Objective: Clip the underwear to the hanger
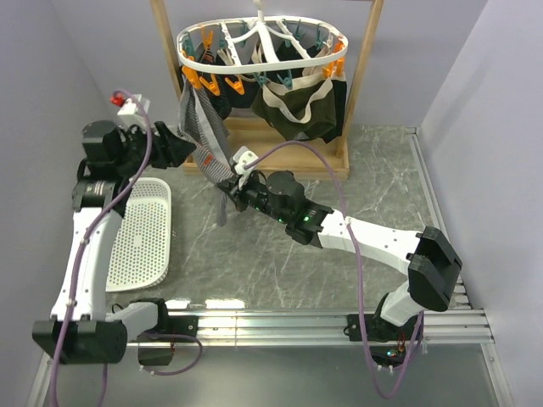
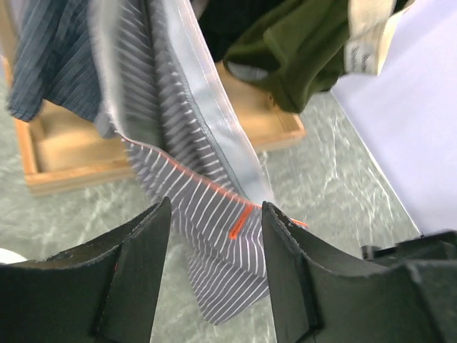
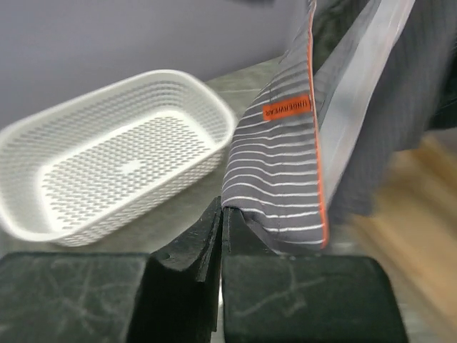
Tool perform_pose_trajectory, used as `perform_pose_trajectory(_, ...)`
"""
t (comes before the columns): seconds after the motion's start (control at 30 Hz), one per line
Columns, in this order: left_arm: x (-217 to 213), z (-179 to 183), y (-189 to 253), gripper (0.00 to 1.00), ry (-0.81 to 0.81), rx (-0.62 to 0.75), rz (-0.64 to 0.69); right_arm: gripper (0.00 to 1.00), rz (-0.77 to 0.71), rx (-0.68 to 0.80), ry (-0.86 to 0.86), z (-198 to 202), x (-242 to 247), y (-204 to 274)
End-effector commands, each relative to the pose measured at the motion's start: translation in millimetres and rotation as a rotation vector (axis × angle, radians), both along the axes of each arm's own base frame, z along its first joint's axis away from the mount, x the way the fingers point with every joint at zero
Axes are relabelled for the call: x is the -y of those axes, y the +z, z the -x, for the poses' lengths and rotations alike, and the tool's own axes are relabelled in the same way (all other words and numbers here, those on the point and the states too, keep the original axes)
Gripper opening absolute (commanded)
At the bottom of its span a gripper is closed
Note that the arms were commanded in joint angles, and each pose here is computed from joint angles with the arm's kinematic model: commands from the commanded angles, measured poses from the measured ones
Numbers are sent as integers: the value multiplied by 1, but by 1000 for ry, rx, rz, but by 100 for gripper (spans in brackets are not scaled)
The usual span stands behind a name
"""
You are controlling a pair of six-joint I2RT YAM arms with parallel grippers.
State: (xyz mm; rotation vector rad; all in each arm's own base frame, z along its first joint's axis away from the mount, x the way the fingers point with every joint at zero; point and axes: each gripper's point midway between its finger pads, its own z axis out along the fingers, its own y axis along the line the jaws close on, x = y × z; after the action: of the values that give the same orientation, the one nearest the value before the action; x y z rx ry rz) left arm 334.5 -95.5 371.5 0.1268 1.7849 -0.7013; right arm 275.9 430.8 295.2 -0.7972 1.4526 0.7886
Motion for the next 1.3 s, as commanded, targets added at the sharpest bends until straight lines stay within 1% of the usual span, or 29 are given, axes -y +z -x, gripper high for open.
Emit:
perform_pose_trajectory(0.0, 11, -7, -13, 58, -20, -73, -37, 0, 38, 258, -80, -18, 8, 35)
perform_pose_trajectory(0.1, 25, -8, -22, 61, -50, -103, -54, 0, 65, 297, -72, -17, 3, 37)
perform_pose_trajectory(0.13, 31, -7, -25, 64, -65, -108, -56, 0, 85, 327, -69, -17, 2, 39)
perform_pose_trajectory(0.27, 37, -7, -19, 64, -65, -62, -71, 0, 142, 402, -45, -13, -4, 34)
perform_pose_trajectory(0.37, 35, -9, -14, 66, -43, -44, -85, 0, 205, 481, -27, -9, -7, 25)
perform_pose_trajectory(0.4, 34, -9, -14, 69, -35, -50, -91, 0, 239, 537, -12, -5, -10, 24)
perform_pose_trajectory(0.43, 31, -13, -14, 73, -10, -51, -102, 0, 257, 567, -8, -3, -11, 20)
perform_pose_trajectory(0.47, 30, -13, -14, 74, 0, -59, -103, 0, 268, 595, -11, -1, -12, 19)
perform_pose_trajectory(0.5, 28, -15, -21, 74, 9, -85, -109, 0, 295, 644, -10, 2, -13, 19)
perform_pose_trajectory(0.6, 20, -21, -32, 73, 73, -143, -110, 0, 327, 710, -23, 3, -16, 18)
perform_pose_trajectory(0.77, 19, -25, -39, 67, 105, -172, -85, 0, 355, 777, -29, 2, -20, 20)
perform_pose_trajectory(0.8, 20, -27, -41, 65, 103, -181, -82, 0, 359, 784, -28, 2, -21, 19)
perform_pose_trajectory(0.9, 20, -28, -43, 46, 108, -208, -72, 0, 371, 786, -36, 0, -22, 18)
perform_pose_trajectory(0.93, 20, -28, -44, 34, 110, -212, -72, 0, 375, 785, -41, -2, -22, 17)
perform_pose_trajectory(1.0, 21, -24, -39, 22, 95, -206, -59, 0, 379, 785, -43, -2, -21, 15)
perform_pose_trajectory(1.03, 20, -23, -37, 9, 90, -202, -47, 0, 381, 780, -41, -2, -20, 12)
perform_pose_trajectory(1.07, 21, -22, -33, 2, 78, -195, -31, 0, 382, 768, -47, -3, -19, 10)
perform_pose_trajectory(1.1, 20, -18, -30, 0, 71, -189, -18, 0, 380, 757, -52, -5, -19, 8)
perform_pose_trajectory(1.13, 21, -16, -27, 0, 54, -187, -1, 6, 379, 744, -52, -6, -18, 7)
perform_pose_trajectory(1.17, 21, -14, -26, 0, 48, -186, 10, 16, 373, 732, -48, -6, -17, 6)
perform_pose_trajectory(1.2, 13, -14, -27, 0, 63, -191, 25, 21, 362, 703, -55, -11, -14, 5)
perform_pose_trajectory(1.23, 18, -8, -26, 0, 7, -197, 58, 28, 357, 683, -49, -12, -12, 3)
perform_pose_trajectory(1.27, 18, -6, -26, 0, -12, -211, 106, 43, 329, 653, -36, -11, -12, 5)
